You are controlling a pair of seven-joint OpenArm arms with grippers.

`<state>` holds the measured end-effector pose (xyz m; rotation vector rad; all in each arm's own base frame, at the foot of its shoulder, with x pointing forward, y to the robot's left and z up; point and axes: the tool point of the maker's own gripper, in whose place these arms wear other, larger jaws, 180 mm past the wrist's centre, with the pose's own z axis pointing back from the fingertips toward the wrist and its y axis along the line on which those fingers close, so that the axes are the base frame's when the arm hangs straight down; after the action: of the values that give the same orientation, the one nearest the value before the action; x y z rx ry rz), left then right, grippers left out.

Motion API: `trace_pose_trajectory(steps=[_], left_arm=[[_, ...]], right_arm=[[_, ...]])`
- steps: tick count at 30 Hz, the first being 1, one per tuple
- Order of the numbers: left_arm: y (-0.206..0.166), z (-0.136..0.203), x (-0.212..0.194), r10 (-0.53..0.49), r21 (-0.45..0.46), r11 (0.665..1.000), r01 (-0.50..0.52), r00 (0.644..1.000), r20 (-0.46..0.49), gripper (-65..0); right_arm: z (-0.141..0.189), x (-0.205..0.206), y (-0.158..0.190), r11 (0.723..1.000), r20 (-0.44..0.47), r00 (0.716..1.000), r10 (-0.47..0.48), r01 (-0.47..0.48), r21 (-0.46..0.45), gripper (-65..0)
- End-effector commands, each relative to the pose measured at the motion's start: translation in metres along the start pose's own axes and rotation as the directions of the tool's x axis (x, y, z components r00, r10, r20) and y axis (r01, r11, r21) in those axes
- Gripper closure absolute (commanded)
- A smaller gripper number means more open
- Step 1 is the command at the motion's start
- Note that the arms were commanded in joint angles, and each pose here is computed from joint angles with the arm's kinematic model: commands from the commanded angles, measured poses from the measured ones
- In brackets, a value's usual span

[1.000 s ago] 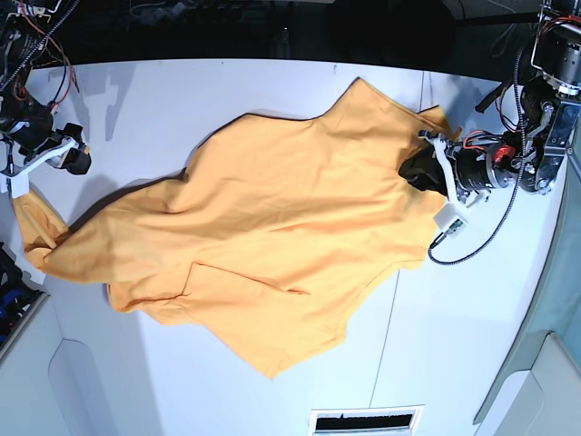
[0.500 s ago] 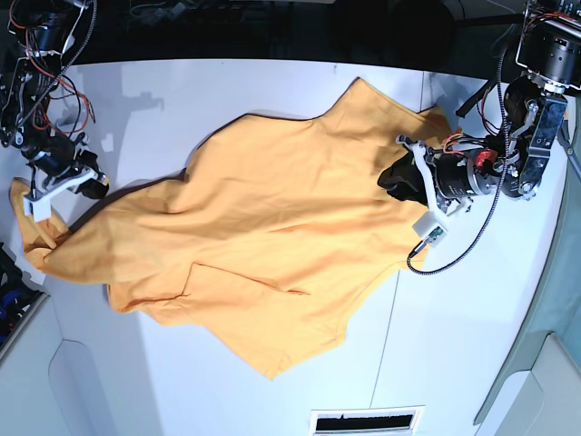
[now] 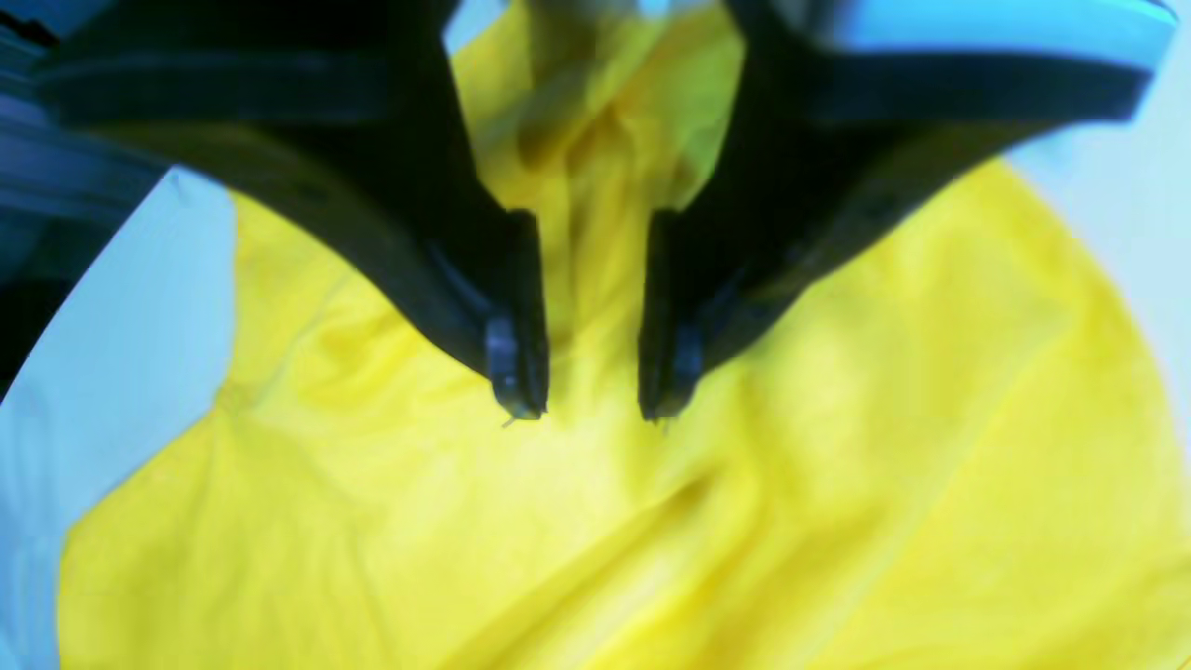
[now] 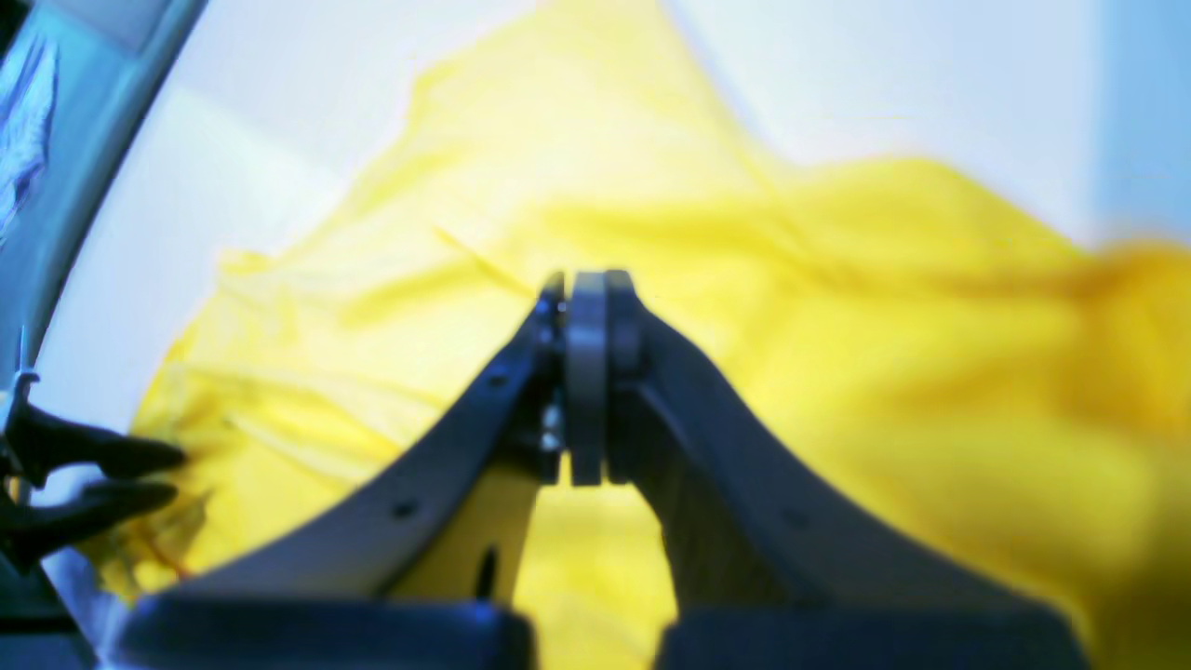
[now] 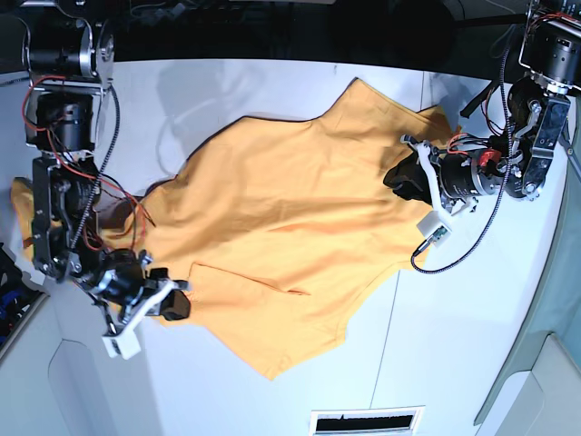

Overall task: Layout the t-shirt on the table in an organized manner, then fold the t-shirt properly
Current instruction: 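Bring the right gripper back over the shirt and grasp its hem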

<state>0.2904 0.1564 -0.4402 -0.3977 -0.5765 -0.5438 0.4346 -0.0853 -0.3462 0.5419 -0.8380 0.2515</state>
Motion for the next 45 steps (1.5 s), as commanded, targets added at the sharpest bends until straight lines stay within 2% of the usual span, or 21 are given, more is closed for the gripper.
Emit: trace_pose_trajectory(steps=[1, 6, 10, 12, 15, 19, 21, 24, 27, 30, 32, 36, 37, 42, 45], left_arm=[[0.007, 0.007, 0.016, -0.015, 0.011, 1.0, 0.015, 0.999, 0.042, -18.0], [0.007, 0.006, 0.016, -0.015, 0.011, 1.0, 0.015, 0.999, 0.042, -18.0], [0.007, 0.007, 0.014, -0.015, 0.011, 1.0, 0.015, 0.999, 0.031, -18.0], [0.008, 0.007, 0.013, -0.016, 0.013, 1.0, 0.016, 1.0, 0.027, -18.0], [0.011, 0.009, 0.012, -0.019, 0.018, 1.0, 0.019, 1.0, 0.022, -18.0], [0.02, 0.016, 0.012, -0.03, 0.039, 0.999, 0.03, 0.999, 0.019, -18.0], [0.024, 0.019, 0.015, -0.036, 0.047, 0.998, 0.035, 0.999, 0.03, -18.0], [0.026, 0.02, 0.019, -0.039, 0.051, 0.998, 0.036, 0.998, 0.042, -18.0], [0.024, 0.019, 0.023, -0.037, 0.047, 0.998, 0.034, 0.997, 0.064, -18.0], [0.021, 0.013, 0.029, -0.007, 0.058, 0.998, 0.002, 0.997, 0.083, -18.0], [0.019, 0.007, 0.03, 0.009, 0.071, 0.997, -0.015, 0.996, 0.088, -18.0], [0.008, -0.004, 0.031, 0.002, 0.065, 0.998, -0.007, 0.997, 0.082, -18.0], [0.008, -0.005, 0.031, -0.001, 0.066, 0.998, -0.004, 0.997, 0.08, -18.0], [0.011, -0.006, 0.031, 0.014, 0.088, 0.996, -0.021, 0.997, 0.08, -18.0], [0.011, -0.006, 0.031, 0.013, 0.088, 0.996, -0.02, 0.997, 0.082, -18.0]], right_arm=[[-0.005, 0.029, 0.013, 0.999, 0.055, 0.998, 0.04, -0.041, 0.017, 0.0], [-0.034, 0.023, 0.054, 0.99, -0.014, 0.991, 0.133, -0.132, 0.04, -0.2], [-0.034, 0.007, 0.058, 0.993, -0.1, 0.989, 0.113, -0.108, 0.054, -12.3], [-0.026, 0.007, 0.051, 0.996, -0.104, 0.992, 0.069, -0.063, 0.06, -14.6], [0.002, 0.015, 0.032, 0.999, -0.044, 0.999, -0.001, 0.003, 0.046, -14.6], [0.057, 0.009, -0.018, 0.993, 0.035, 0.997, -0.063, 0.067, -0.095, -14.6], [0.084, -0.011, -0.05, 0.978, 0.036, 0.994, -0.104, 0.109, -0.178, -14.6], [0.123, -0.051, -0.091, 0.94, 0.052, 0.982, -0.181, 0.188, -0.283, -14.6], [0.153, -0.087, -0.109, 0.916, 0.069, 0.971, -0.229, 0.239, -0.323, -14.6], [0.167, -0.115, -0.116, 0.895, 0.081, 0.963, -0.258, 0.27, -0.356, -14.6], [0.168, -0.126, -0.118, 0.886, 0.11, 0.957, -0.267, 0.289, -0.364, -14.9], [0.149, -0.144, -0.125, 0.871, 0.125, 0.936, -0.328, 0.351, -0.343, -25.2], [0.142, -0.148, -0.126, 0.868, 0.116, 0.931, -0.347, 0.365, -0.336, -26.0], [0.104, -0.149, -0.125, 0.86, 0.088, 0.901, -0.424, 0.432, -0.272, -25.9], [0.079, -0.139, -0.111, 0.878, 0.061, 0.904, -0.424, 0.427, -0.218, -25.9]])
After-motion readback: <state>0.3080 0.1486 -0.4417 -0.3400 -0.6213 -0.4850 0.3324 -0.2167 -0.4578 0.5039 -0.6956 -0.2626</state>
